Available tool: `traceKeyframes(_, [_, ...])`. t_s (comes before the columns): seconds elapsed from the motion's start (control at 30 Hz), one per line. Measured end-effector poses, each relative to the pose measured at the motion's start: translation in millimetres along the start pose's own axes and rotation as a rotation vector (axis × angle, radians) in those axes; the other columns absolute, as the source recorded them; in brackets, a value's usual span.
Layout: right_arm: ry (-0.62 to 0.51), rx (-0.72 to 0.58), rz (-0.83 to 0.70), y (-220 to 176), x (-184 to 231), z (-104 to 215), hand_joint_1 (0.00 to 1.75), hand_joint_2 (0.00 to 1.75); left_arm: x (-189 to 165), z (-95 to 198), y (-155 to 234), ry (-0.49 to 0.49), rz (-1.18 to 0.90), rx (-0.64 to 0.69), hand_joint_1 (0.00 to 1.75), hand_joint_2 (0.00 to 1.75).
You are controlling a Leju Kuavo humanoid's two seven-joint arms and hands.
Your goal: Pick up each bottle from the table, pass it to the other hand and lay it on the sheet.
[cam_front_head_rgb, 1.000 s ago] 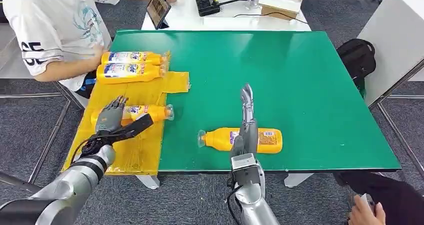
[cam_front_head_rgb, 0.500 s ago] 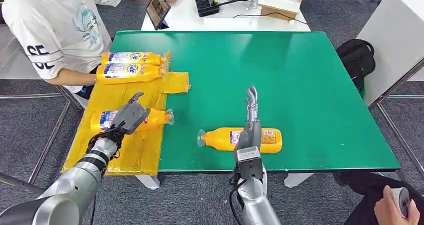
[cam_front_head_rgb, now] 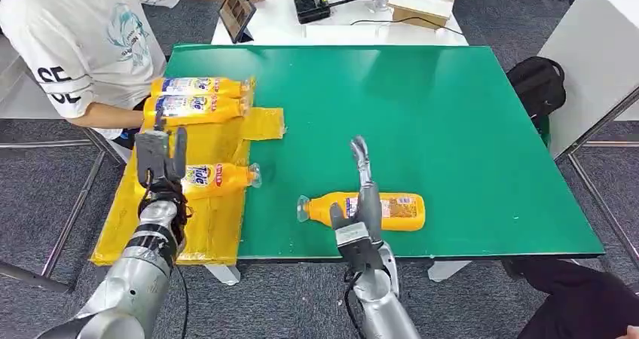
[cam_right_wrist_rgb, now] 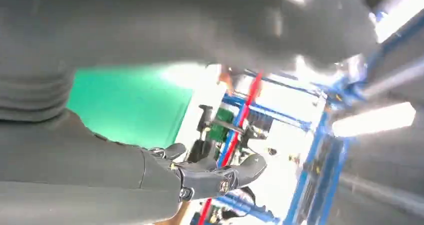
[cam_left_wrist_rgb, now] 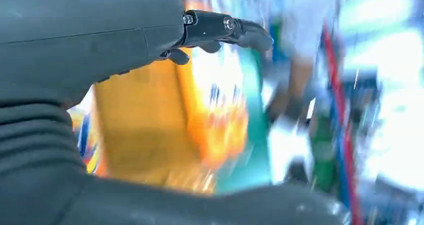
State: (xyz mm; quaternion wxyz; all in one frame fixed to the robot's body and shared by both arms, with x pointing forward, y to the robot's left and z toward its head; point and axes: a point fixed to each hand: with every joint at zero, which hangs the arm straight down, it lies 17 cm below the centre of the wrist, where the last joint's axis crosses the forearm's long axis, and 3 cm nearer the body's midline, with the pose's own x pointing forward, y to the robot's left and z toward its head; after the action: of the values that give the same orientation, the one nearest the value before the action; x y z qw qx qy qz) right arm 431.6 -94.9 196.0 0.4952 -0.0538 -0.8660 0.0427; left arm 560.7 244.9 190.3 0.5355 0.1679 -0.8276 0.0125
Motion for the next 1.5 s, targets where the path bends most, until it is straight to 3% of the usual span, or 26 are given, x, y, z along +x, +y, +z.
traceKeyframes(0.07, [0.025,0.045,0.058,4.1,-12.8,0.3,0.0,1.75,12.2,3.5,16.9,-0.038,-0.03,0.092,0.0,1.75])
traceKeyframes(0.3, [0.095,0.138,0.217,-2.9,-49.6,-1.0,0.0,1.75,41.2,31.1,29.9,-0.115,-0.028,0.188,0.0,1.75])
traceKeyframes(0.63, [0.288,0.377,0.468,-39.4,-132.2,25.9,0.0,1.75,57.5,93.7,9.3,-0.142,0.007,0.139,0.0,1.75])
traceKeyframes(0.93, [0.369,0.489,0.521,-52.7,-165.5,51.6,0.0,1.75,65.7,105.9,-2.0,-0.159,0.018,0.103,0.0,1.75])
traceKeyframes(1.33, [0.406,0.519,0.568,-69.2,-181.0,50.7,0.0,1.75,72.2,108.0,-11.7,-0.174,0.024,0.077,0.0,1.75])
traceKeyframes(1.5, [0.465,0.514,0.669,-91.8,-196.5,40.1,0.0,1.75,69.5,109.6,-17.3,-0.163,0.034,0.063,0.0,1.75])
